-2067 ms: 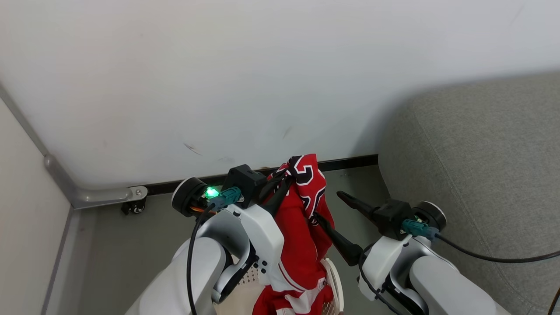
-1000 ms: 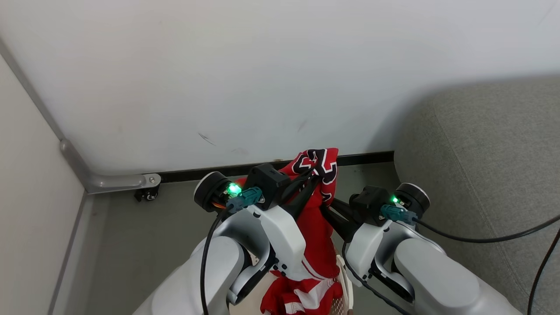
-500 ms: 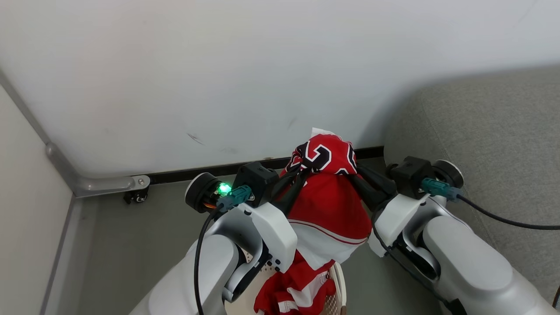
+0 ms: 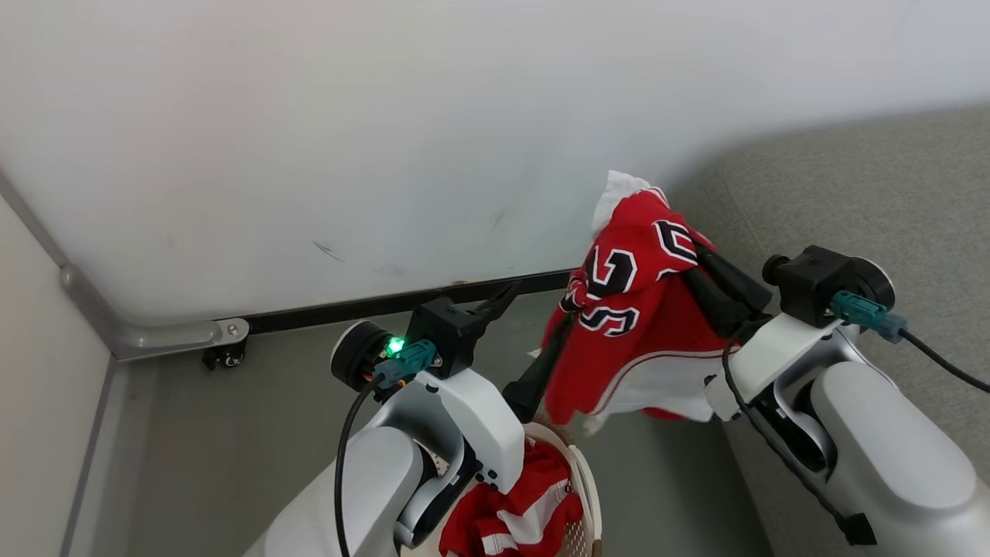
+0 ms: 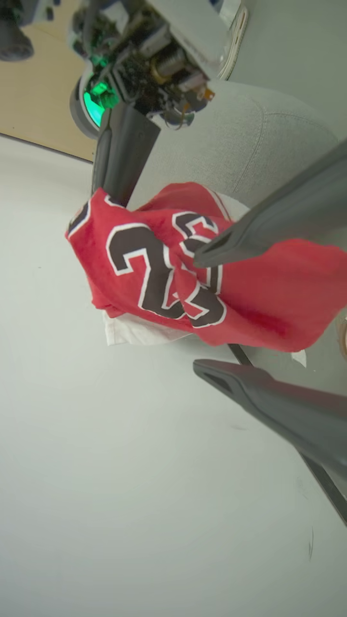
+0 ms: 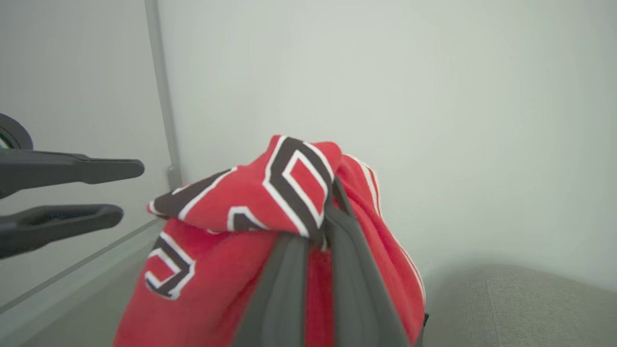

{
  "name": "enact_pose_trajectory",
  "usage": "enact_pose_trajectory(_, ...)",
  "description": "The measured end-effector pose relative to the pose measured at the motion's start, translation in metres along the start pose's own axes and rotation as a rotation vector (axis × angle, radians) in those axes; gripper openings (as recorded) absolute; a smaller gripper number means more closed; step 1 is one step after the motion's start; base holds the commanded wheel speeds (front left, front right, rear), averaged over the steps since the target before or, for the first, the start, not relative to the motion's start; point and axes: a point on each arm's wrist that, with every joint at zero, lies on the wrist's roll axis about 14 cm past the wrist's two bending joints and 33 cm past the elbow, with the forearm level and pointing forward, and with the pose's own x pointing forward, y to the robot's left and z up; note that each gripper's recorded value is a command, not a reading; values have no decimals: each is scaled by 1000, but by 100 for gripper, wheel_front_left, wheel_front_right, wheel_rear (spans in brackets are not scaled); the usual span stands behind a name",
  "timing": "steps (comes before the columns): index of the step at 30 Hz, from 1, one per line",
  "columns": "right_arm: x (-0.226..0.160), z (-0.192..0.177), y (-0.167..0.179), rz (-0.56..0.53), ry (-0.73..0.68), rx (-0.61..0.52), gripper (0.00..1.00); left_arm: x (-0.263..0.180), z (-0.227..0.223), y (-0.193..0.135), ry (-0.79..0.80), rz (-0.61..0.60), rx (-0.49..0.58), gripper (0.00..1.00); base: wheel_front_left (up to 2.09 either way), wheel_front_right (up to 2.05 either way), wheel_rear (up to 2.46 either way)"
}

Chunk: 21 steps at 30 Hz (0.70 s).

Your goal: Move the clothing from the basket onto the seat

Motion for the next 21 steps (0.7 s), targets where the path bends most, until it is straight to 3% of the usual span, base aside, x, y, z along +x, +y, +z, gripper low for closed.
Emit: enact_pose_trajectory(21,-73,-14,-73,-236,78,-63,0,0,-18,-36,5,-113,-22,100,0,0,0)
